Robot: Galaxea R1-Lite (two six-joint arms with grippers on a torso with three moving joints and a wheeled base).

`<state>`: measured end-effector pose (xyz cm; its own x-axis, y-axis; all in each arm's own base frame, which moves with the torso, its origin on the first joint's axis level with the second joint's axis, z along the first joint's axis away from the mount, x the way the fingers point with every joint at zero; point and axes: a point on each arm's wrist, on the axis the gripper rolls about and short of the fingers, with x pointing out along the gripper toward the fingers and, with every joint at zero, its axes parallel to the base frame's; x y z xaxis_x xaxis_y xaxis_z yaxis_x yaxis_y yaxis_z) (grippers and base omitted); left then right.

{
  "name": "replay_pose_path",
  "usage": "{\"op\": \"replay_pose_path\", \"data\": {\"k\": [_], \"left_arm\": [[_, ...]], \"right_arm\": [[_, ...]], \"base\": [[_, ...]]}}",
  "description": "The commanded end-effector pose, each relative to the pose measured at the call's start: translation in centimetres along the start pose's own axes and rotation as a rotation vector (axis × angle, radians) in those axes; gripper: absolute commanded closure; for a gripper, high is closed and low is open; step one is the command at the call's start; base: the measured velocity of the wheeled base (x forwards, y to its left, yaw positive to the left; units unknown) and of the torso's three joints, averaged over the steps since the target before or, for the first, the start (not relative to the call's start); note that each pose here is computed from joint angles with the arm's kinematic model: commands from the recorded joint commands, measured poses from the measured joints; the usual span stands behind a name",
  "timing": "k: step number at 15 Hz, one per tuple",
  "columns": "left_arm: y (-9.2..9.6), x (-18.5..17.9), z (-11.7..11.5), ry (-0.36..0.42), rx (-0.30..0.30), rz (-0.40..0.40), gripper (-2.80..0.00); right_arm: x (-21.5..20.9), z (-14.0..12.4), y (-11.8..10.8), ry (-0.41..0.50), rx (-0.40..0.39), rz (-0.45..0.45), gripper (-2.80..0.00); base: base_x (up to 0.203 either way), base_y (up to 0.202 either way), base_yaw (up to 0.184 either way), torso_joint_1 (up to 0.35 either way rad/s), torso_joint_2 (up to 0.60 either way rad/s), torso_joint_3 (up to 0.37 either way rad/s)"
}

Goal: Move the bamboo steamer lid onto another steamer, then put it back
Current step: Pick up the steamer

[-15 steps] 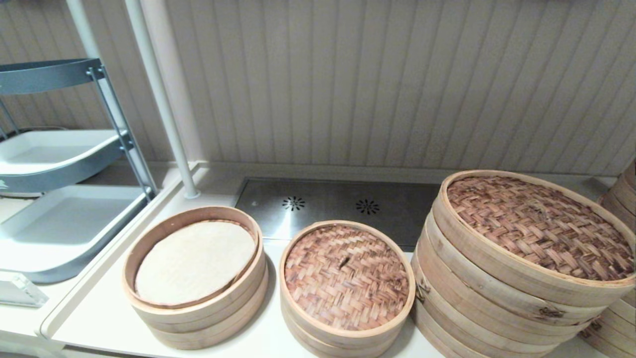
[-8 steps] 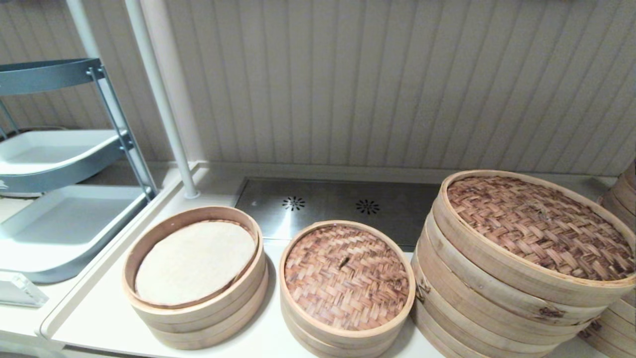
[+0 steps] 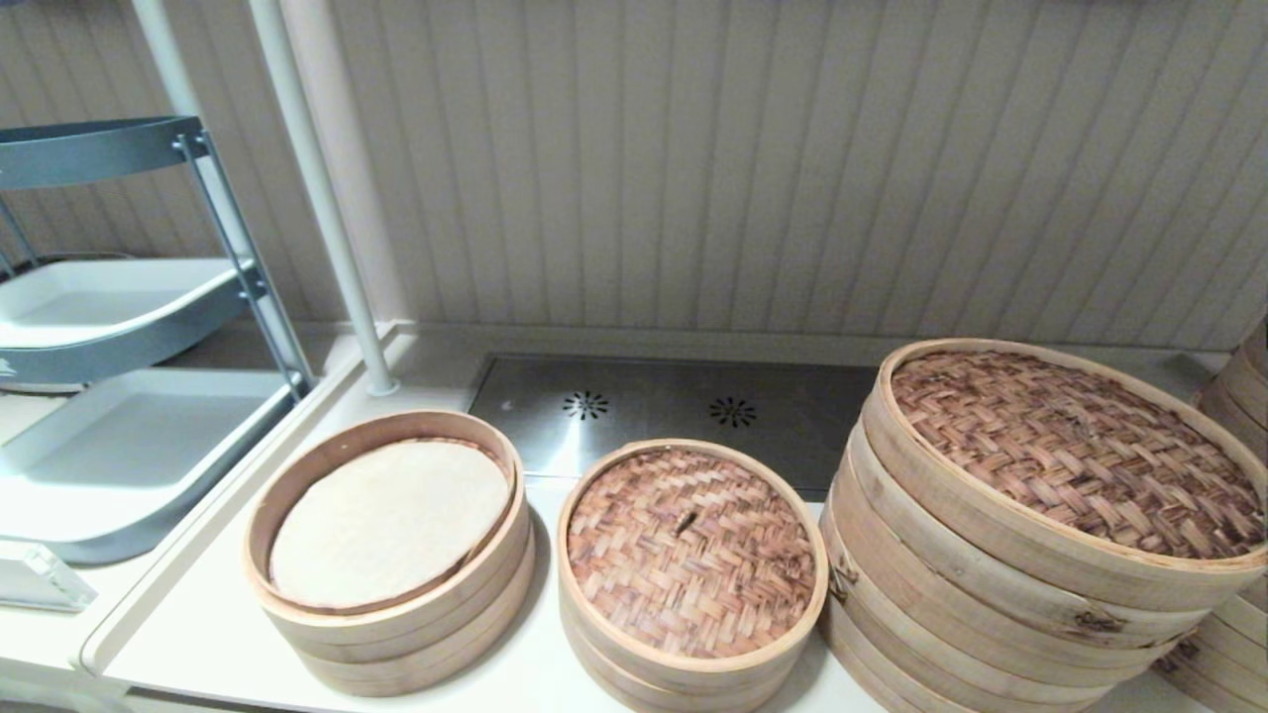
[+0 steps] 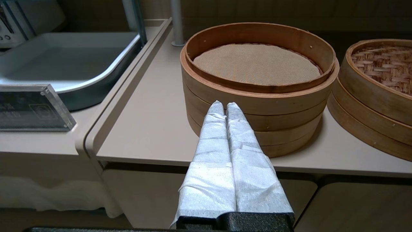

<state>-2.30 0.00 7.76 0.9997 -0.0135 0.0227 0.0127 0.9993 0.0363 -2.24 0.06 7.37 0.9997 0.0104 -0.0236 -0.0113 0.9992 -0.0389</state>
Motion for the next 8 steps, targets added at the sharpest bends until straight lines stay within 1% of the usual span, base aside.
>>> {"op": "replay_pose_path", "data": {"k": [1,8], "left_arm": [[0.0,0.1,-0.3,0.011,-0.019,0.002,0.0],[0.0,0.11,-0.3,0.007,-0.03,0.004,0.0]], "right_arm": [[0.02,-0.04,0.0,0.002,0.001,0.0,0.0],[0.02,-0.04,0.0,0.002,0.001,0.0,0.0]], "base": [[0.0,0.0,0.0,0.0,0.0,0.0],[0.0,0.0,0.0,0.0,0.0,0.0]]}}
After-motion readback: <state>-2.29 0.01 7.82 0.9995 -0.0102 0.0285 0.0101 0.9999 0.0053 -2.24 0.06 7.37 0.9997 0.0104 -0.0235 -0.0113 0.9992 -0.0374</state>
